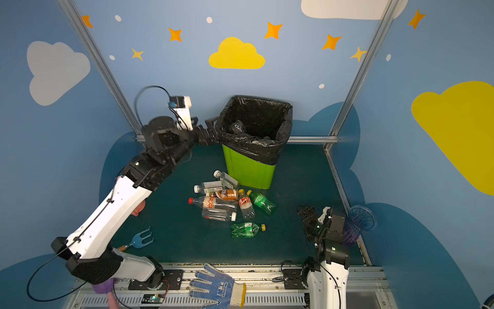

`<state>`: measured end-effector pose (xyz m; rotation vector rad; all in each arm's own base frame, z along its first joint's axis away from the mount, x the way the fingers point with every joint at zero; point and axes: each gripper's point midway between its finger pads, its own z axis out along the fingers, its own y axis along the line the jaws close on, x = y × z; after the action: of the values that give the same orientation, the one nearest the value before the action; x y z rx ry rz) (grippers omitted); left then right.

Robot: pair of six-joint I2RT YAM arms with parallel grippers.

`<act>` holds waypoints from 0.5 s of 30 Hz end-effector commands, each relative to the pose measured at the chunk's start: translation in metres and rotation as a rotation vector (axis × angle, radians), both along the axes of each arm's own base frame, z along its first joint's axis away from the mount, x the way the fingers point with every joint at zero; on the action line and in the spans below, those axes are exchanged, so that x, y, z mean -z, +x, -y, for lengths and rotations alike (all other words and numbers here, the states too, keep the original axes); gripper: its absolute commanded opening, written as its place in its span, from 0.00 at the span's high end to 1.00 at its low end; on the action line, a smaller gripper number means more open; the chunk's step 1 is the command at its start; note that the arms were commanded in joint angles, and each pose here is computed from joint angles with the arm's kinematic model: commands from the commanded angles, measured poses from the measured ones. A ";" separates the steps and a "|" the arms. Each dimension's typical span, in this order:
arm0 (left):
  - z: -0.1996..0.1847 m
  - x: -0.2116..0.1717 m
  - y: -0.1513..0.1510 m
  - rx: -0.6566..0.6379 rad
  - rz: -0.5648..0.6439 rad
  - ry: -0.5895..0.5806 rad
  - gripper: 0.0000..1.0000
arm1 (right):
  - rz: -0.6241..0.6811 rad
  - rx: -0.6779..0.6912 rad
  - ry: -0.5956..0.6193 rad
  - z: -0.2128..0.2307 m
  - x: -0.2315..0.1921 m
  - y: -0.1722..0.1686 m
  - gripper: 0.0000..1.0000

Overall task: Throw the plastic bottles in the bin
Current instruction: 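Lower the left gripper while the right gripper reaches for the yellow-capped green bottle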

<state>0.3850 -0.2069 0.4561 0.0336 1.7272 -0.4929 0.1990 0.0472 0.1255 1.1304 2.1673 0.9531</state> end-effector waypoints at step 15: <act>-0.120 0.169 -0.086 -0.309 -0.256 0.010 0.00 | -0.143 -0.144 -0.002 -0.112 0.043 -0.018 0.02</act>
<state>0.3092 -0.1042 0.2974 -0.2214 1.9339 -0.2994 0.1534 0.1482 0.0620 1.0193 2.5628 0.9322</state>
